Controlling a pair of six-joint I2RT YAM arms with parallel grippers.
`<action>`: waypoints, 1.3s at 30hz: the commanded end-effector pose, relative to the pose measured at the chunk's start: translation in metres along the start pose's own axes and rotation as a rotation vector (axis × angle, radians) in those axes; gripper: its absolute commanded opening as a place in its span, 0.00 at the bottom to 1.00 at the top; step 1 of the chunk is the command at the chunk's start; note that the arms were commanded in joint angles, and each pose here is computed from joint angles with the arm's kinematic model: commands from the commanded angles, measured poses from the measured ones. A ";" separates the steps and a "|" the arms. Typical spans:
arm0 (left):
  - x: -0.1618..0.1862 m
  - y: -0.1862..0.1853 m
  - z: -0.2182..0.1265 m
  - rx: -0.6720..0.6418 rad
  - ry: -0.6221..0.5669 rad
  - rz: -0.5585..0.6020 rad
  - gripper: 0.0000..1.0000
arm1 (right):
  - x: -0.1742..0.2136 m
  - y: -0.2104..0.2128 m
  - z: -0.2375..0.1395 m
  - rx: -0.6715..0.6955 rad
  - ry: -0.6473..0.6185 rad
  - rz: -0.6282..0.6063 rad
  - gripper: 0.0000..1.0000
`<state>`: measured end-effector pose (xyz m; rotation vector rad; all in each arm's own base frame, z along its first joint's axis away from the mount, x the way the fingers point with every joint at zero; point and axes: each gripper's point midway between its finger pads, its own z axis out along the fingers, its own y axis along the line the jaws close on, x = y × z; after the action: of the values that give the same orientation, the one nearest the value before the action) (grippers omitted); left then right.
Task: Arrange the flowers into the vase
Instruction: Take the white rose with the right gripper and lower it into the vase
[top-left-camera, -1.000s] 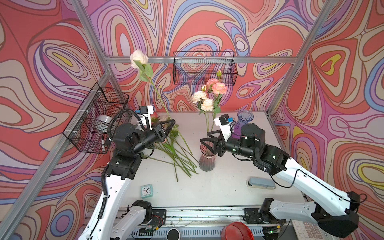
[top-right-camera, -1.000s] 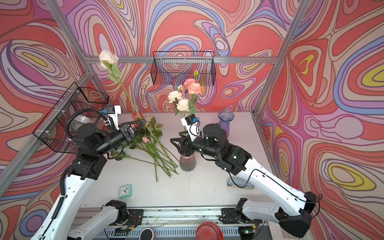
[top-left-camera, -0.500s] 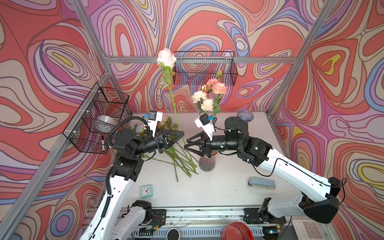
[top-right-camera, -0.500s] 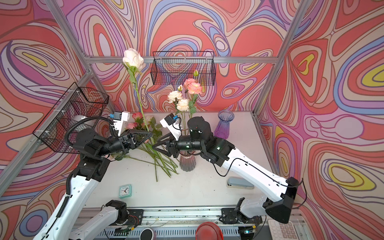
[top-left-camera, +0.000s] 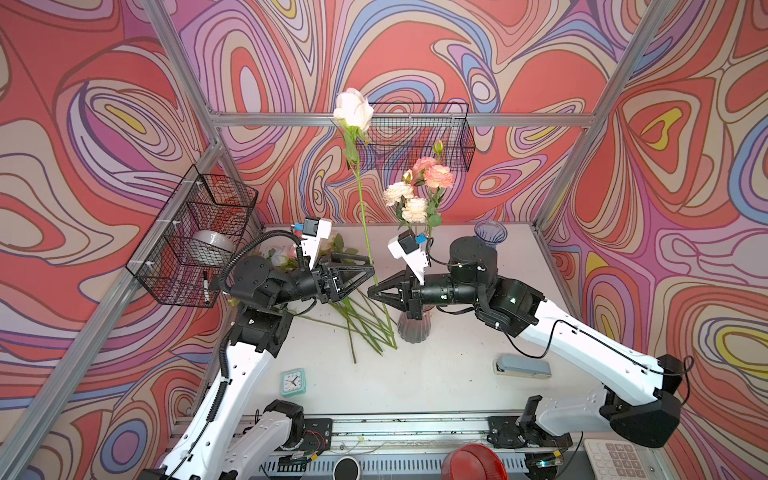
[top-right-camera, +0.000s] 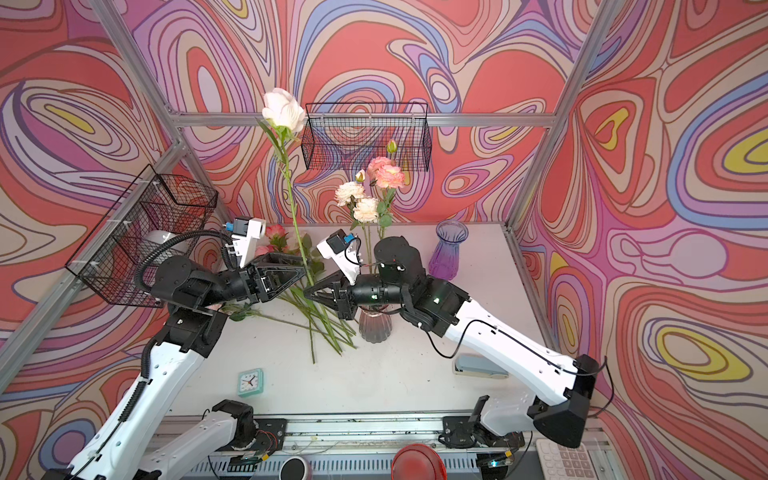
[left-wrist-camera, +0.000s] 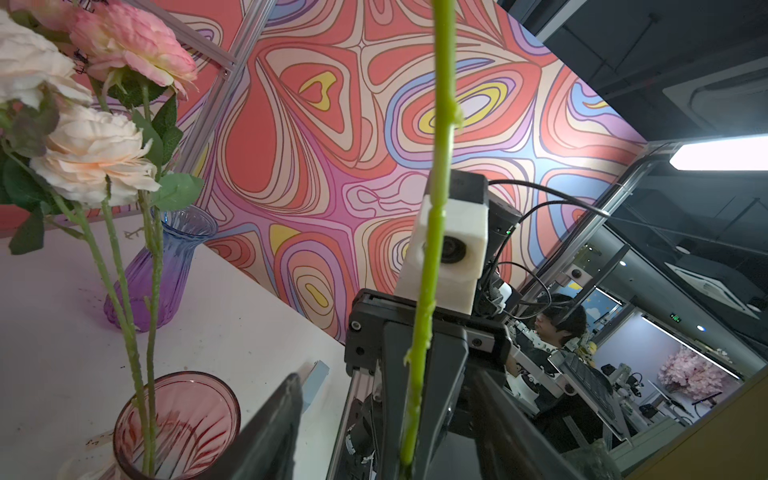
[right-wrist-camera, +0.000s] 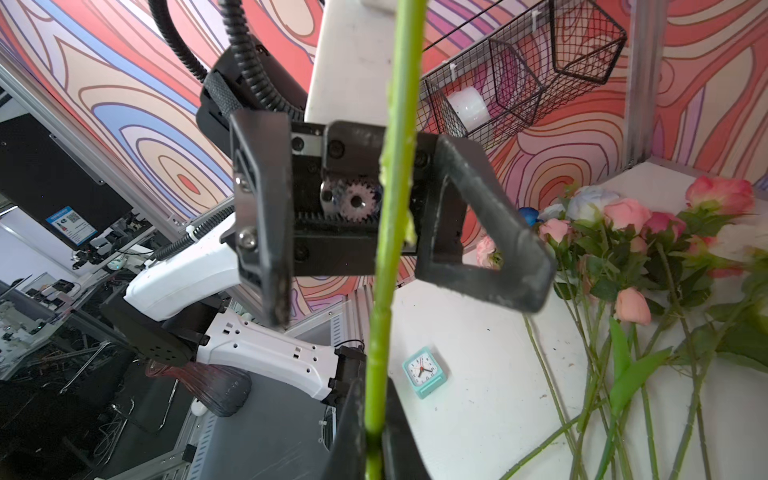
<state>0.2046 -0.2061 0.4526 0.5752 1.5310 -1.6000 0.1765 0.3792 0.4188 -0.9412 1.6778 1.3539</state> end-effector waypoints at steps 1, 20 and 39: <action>-0.010 -0.013 -0.007 -0.023 -0.073 0.056 0.84 | -0.022 -0.012 -0.033 0.172 -0.147 -0.065 0.00; 0.042 0.072 -0.049 -0.458 -0.161 0.009 0.93 | -0.023 -0.126 -0.060 0.785 -0.367 -0.382 0.00; 0.063 0.112 -0.056 -0.591 -0.091 -0.086 0.93 | 0.075 -0.170 -0.057 0.868 -0.074 -0.156 0.44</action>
<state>0.2468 -0.1619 0.3318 0.1176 1.8303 -1.1681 0.2938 0.2978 0.2840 -0.5137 1.7830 0.4277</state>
